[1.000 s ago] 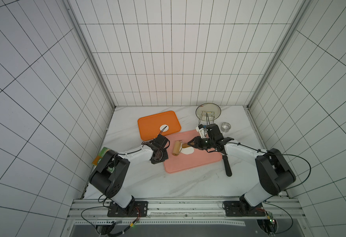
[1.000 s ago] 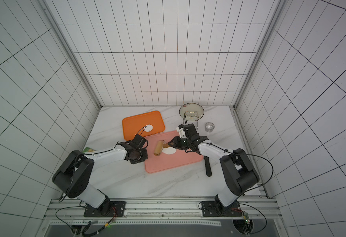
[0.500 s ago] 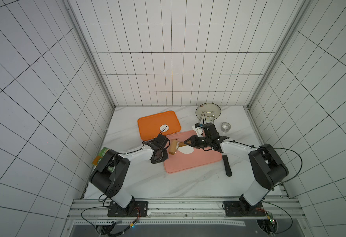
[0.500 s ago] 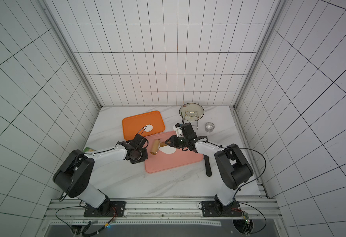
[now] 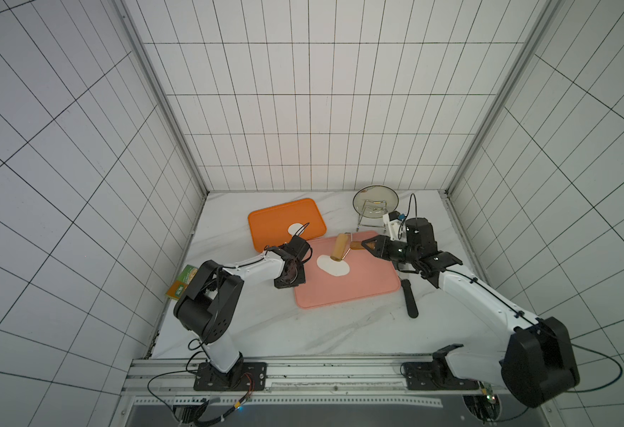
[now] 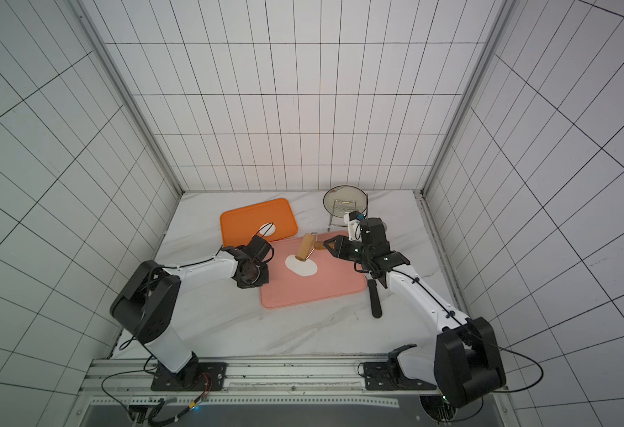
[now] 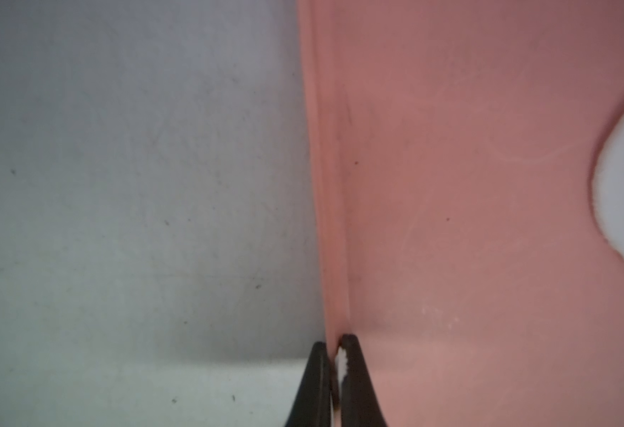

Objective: Roll out the dumpling wrappers from the dough
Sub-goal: Flatten out the dough on the work surface.

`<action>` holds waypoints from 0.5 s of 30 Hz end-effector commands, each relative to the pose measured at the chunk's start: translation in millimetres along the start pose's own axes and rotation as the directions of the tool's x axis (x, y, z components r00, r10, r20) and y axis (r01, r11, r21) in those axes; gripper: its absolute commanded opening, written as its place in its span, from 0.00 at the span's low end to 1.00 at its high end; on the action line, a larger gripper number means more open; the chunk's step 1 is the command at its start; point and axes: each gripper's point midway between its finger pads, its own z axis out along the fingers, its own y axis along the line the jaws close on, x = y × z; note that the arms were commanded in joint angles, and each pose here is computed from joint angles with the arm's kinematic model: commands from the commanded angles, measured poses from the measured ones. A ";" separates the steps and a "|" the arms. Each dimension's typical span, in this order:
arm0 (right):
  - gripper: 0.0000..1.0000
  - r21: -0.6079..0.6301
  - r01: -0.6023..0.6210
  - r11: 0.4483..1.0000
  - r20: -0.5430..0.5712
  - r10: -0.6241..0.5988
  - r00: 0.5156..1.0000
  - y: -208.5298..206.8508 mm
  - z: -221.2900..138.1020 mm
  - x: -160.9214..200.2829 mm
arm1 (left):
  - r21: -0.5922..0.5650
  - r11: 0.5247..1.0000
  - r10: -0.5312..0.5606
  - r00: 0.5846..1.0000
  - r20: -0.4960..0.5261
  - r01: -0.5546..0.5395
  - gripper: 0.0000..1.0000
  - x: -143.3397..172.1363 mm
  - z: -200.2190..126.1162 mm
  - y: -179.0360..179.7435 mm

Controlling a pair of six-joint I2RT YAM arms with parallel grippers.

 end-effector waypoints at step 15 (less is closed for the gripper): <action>0.00 0.082 0.033 0.996 -0.032 -0.031 0.999 -14.8 -8.8 10.2 | 0.117 0.993 0.000 0.993 -0.119 0.014 0.42 66.0 -14.8 -3.8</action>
